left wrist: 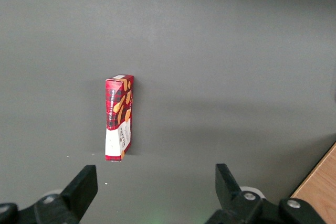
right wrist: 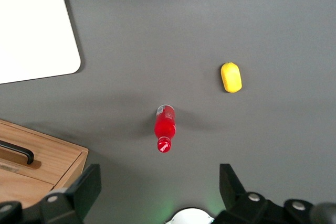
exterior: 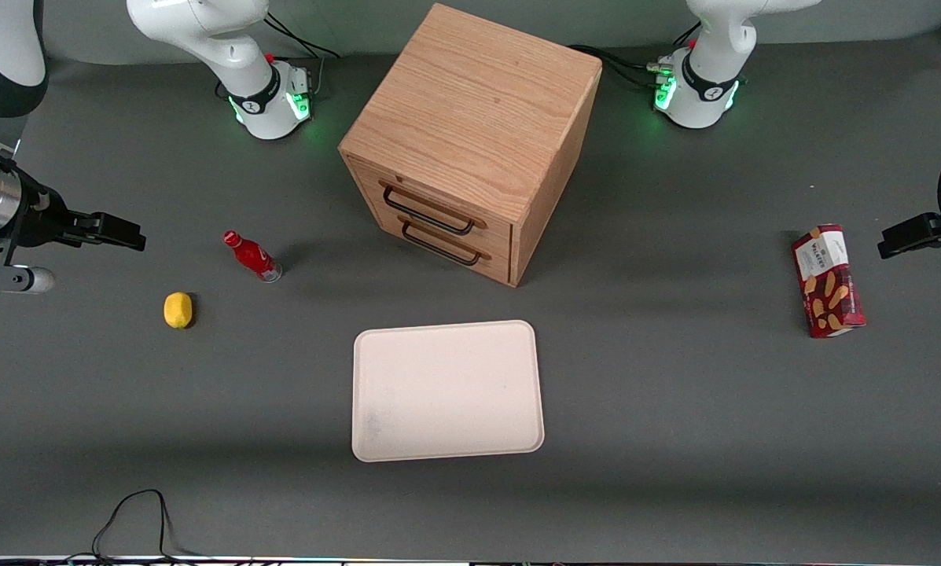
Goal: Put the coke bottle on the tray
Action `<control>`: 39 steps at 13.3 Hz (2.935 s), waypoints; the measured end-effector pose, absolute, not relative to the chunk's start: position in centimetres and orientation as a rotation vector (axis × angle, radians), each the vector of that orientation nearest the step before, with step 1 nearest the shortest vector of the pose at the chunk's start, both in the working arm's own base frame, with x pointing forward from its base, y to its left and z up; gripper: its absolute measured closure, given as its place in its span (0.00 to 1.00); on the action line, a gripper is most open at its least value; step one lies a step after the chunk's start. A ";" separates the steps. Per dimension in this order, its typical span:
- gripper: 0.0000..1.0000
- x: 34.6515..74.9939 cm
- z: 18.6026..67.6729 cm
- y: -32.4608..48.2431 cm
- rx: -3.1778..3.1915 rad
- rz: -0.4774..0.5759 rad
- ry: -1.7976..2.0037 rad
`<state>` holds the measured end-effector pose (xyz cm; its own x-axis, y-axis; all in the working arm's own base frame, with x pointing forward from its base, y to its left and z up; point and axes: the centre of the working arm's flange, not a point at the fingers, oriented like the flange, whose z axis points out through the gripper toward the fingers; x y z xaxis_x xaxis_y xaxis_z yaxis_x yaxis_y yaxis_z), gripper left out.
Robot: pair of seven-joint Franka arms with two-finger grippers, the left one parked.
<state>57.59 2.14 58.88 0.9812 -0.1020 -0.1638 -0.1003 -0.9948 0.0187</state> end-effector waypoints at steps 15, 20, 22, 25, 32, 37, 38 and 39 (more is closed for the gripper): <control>0.00 57.4 59.1 2.9 3.119 -0.277 -0.140; 0.00 57.0 59.0 3.7 3.113 -0.315 -0.116; 0.00 56.7 59.2 3.7 3.112 -0.328 -0.114; 0.00 56.2 59.8 3.7 3.115 -0.323 -0.111; 0.00 52.3 58.6 4.3 3.125 -0.367 -0.071; 0.00 49.7 54.3 5.1 3.117 -0.324 -0.016; 0.00 49.5 53.5 5.1 3.117 -0.324 -0.014; 0.00 49.4 52.8 5.1 3.116 -0.327 -0.014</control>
<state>49.41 5.10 52.75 0.9782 -0.0096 -0.2076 -0.0079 -0.9999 0.0094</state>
